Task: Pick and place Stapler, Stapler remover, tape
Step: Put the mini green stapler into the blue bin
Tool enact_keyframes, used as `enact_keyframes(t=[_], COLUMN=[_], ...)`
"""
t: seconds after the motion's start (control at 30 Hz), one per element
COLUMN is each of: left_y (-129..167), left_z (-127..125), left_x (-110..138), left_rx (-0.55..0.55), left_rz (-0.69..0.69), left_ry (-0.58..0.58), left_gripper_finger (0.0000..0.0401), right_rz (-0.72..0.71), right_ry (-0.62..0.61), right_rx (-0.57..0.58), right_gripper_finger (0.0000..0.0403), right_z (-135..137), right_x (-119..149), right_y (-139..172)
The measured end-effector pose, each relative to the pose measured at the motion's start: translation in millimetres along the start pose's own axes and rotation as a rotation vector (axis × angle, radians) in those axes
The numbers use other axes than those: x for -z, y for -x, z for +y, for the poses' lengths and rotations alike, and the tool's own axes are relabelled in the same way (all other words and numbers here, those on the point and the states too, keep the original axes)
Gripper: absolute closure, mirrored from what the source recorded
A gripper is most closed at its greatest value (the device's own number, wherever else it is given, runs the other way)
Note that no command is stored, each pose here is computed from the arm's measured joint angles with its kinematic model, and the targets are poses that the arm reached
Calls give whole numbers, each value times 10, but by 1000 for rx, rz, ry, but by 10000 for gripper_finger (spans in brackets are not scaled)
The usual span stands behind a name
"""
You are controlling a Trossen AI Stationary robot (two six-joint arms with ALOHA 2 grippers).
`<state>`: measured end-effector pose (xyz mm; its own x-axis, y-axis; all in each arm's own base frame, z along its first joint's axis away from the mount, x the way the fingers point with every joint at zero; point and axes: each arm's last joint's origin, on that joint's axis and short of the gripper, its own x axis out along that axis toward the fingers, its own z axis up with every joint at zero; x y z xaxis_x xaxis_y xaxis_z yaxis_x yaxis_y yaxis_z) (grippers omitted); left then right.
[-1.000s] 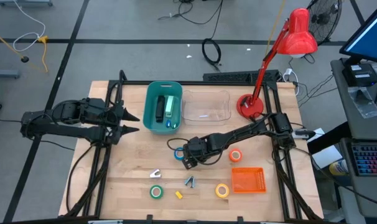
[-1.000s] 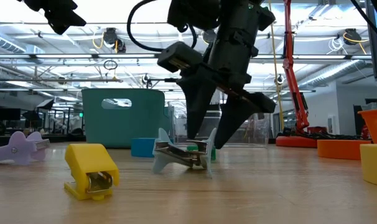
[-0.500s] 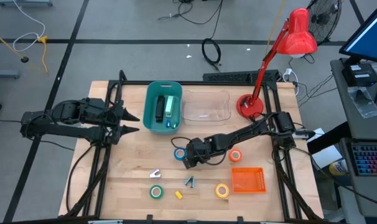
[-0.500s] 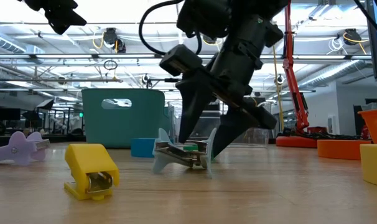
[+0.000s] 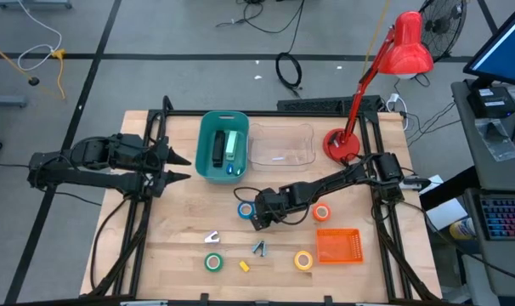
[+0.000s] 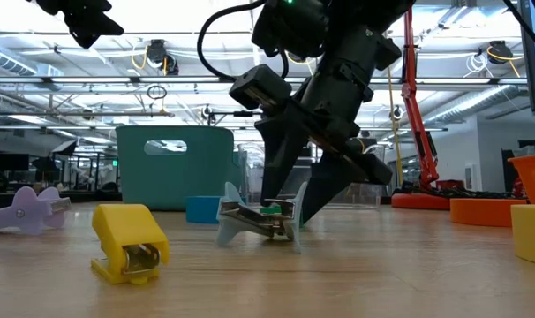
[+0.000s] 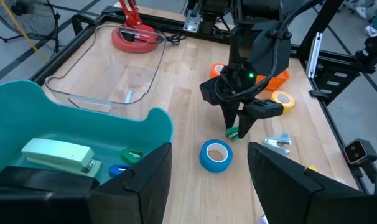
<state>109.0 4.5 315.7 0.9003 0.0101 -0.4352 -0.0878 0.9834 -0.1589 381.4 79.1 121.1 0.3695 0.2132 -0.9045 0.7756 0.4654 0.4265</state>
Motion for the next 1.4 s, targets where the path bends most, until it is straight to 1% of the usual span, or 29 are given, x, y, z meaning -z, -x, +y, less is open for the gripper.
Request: enact_keyframes(t=[0.17,0.43,0.77,1.07,1.4], left_y=[-30,-159,-338,-405,-405], left_z=[7,11,18,1,0], left_x=[-3,-6,0,-88,-90], left_rx=[-23,-32,-43,-13,-11], left_rz=[9,64,138,66,64], left_ry=[1,2,4,1,1], left_gripper_finger=[187,187,187,187,187], right_rz=[28,51,39,40,40], right_ry=[-13,-38,-60,-62,-57], right_rx=[21,92,133,151,155], right_gripper_finger=[236,275,322,337,348], right_z=[-26,-94,-130,-145,-148], right_x=[14,42,51,55,55], right_y=[-4,-7,-2,0,7])
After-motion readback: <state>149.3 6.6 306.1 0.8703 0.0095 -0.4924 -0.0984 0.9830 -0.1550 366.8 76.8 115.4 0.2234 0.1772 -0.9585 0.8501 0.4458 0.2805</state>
